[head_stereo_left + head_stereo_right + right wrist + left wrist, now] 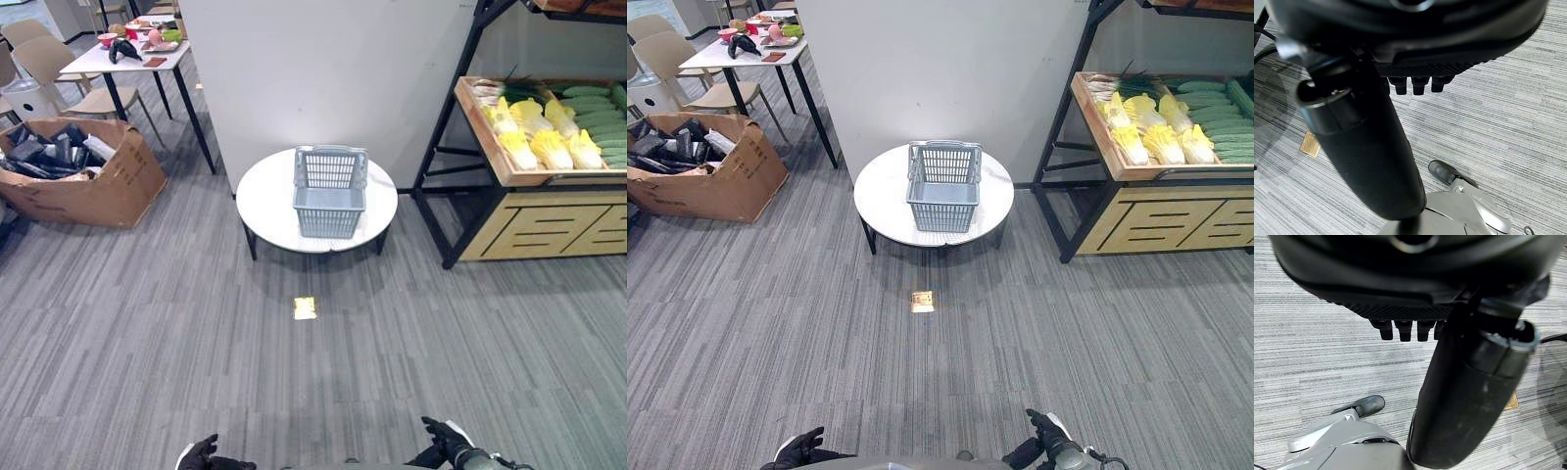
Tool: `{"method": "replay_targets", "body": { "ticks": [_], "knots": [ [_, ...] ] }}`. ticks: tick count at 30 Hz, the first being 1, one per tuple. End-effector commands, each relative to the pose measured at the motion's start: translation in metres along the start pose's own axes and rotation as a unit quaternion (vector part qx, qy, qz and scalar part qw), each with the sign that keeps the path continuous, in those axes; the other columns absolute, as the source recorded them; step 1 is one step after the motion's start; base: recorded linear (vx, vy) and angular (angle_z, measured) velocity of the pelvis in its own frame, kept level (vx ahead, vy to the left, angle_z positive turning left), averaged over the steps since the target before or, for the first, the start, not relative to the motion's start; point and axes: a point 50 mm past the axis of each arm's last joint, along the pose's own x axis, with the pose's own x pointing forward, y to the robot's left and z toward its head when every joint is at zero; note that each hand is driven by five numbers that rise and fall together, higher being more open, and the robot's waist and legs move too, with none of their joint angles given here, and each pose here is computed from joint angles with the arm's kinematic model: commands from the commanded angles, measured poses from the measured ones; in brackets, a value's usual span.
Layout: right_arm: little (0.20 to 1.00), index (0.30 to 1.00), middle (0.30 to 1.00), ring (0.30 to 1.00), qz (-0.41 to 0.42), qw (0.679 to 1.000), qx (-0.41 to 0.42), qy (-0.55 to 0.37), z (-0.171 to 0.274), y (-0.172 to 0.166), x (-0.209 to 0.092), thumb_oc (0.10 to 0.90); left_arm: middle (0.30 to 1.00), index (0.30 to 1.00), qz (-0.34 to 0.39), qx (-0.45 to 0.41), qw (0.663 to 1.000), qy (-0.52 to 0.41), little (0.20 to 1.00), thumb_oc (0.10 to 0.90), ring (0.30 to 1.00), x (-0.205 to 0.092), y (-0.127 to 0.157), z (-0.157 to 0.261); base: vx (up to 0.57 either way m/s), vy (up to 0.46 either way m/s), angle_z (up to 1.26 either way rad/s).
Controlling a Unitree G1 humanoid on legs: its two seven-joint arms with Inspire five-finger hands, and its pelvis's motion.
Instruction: Get the vegetables into the basket
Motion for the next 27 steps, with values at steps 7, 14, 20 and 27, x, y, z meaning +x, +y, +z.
{"method": "replay_targets", "body": {
  "ticks": [7, 14, 20, 27],
  "knots": [
    [1.0, 1.0, 1.0, 1.0, -0.023, 1.0, 0.011, -0.006, 0.007, -0.009, 0.002, 0.9, 1.0, 1.0, 0.017, -0.013, 1.0, -0.011, 1.0, 0.9, 1.0, 0.003, 0.006, 0.011, 0.0, 0.0, 0.0],
    [1.0, 1.0, 1.0, 1.0, -0.029, 1.0, 0.008, 0.001, 0.007, -0.012, 0.002, 0.9, 1.0, 1.0, 0.023, 0.019, 1.0, 0.001, 1.0, 0.9, 1.0, 0.003, 0.005, 0.007, 0.0, -0.01, 0.0],
    [1.0, 1.0, 1.0, 1.0, -0.041, 0.999, 0.025, 0.003, 0.007, -0.018, 0.002, 0.9, 1.0, 1.0, 0.024, 0.025, 0.999, -0.003, 1.0, 0.9, 1.0, 0.004, 0.004, 0.012, 0.01, -0.035, -0.01],
    [1.0, 1.0, 1.0, 1.0, -0.048, 0.998, 0.03, -0.003, 0.012, -0.023, 0.003, 0.9, 1.0, 1.0, 0.03, 0.002, 0.999, -0.019, 1.0, 0.9, 1.0, 0.006, 0.007, 0.025, 0.01, -0.052, 0.01]
  ]
}}
